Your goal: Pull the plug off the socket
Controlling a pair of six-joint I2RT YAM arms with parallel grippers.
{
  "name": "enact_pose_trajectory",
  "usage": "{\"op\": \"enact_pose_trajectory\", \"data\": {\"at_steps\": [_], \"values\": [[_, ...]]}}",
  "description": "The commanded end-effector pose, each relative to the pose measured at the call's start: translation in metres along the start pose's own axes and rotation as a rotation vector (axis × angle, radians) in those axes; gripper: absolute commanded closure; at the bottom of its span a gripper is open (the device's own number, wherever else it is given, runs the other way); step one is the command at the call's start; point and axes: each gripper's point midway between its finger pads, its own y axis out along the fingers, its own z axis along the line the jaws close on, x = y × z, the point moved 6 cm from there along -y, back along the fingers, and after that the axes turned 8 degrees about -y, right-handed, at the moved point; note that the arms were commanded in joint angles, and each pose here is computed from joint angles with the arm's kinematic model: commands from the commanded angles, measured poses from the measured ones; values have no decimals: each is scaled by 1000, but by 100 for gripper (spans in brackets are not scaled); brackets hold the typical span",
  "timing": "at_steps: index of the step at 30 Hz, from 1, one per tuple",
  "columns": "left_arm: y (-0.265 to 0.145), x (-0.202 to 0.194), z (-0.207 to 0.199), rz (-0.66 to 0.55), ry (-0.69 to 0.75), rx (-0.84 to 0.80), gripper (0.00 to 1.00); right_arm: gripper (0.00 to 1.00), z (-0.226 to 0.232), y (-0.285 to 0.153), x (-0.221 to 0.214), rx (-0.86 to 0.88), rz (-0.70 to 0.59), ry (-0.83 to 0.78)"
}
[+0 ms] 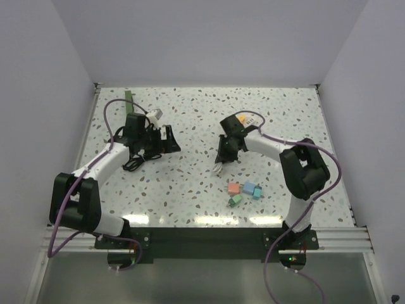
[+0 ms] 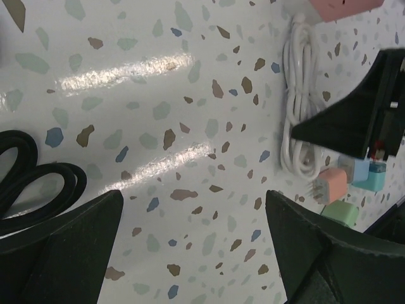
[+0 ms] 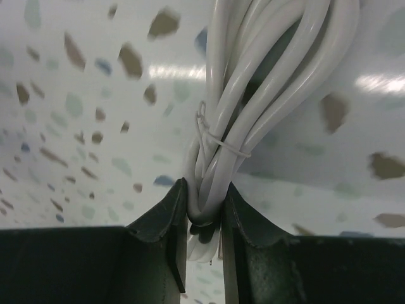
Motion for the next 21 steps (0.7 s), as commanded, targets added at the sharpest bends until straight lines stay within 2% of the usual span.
{"op": "enact_pose_trajectory", "data": {"at_steps": [1,8,11,12,16,19,21], "values": [[-11,4,-6,-70,9,-1,0,100,37,-16,-48,128,69,-16],[-13,-23,10,-52,-23,41,0,99,65,-41,-115,189,119,-108],[-13,-33,15,-46,-34,49,0,79,68,-47,-135,205,139,-137],[-13,-35,16,-46,-38,51,0,60,71,-52,-140,226,143,-161],[-13,-44,19,-50,-67,47,0,32,80,-64,-141,288,173,-237],[-15,-45,17,-69,-78,39,0,20,85,-80,-128,279,122,-298],[-16,-43,16,-76,-84,40,0,17,93,-99,-109,267,63,-356]]}}
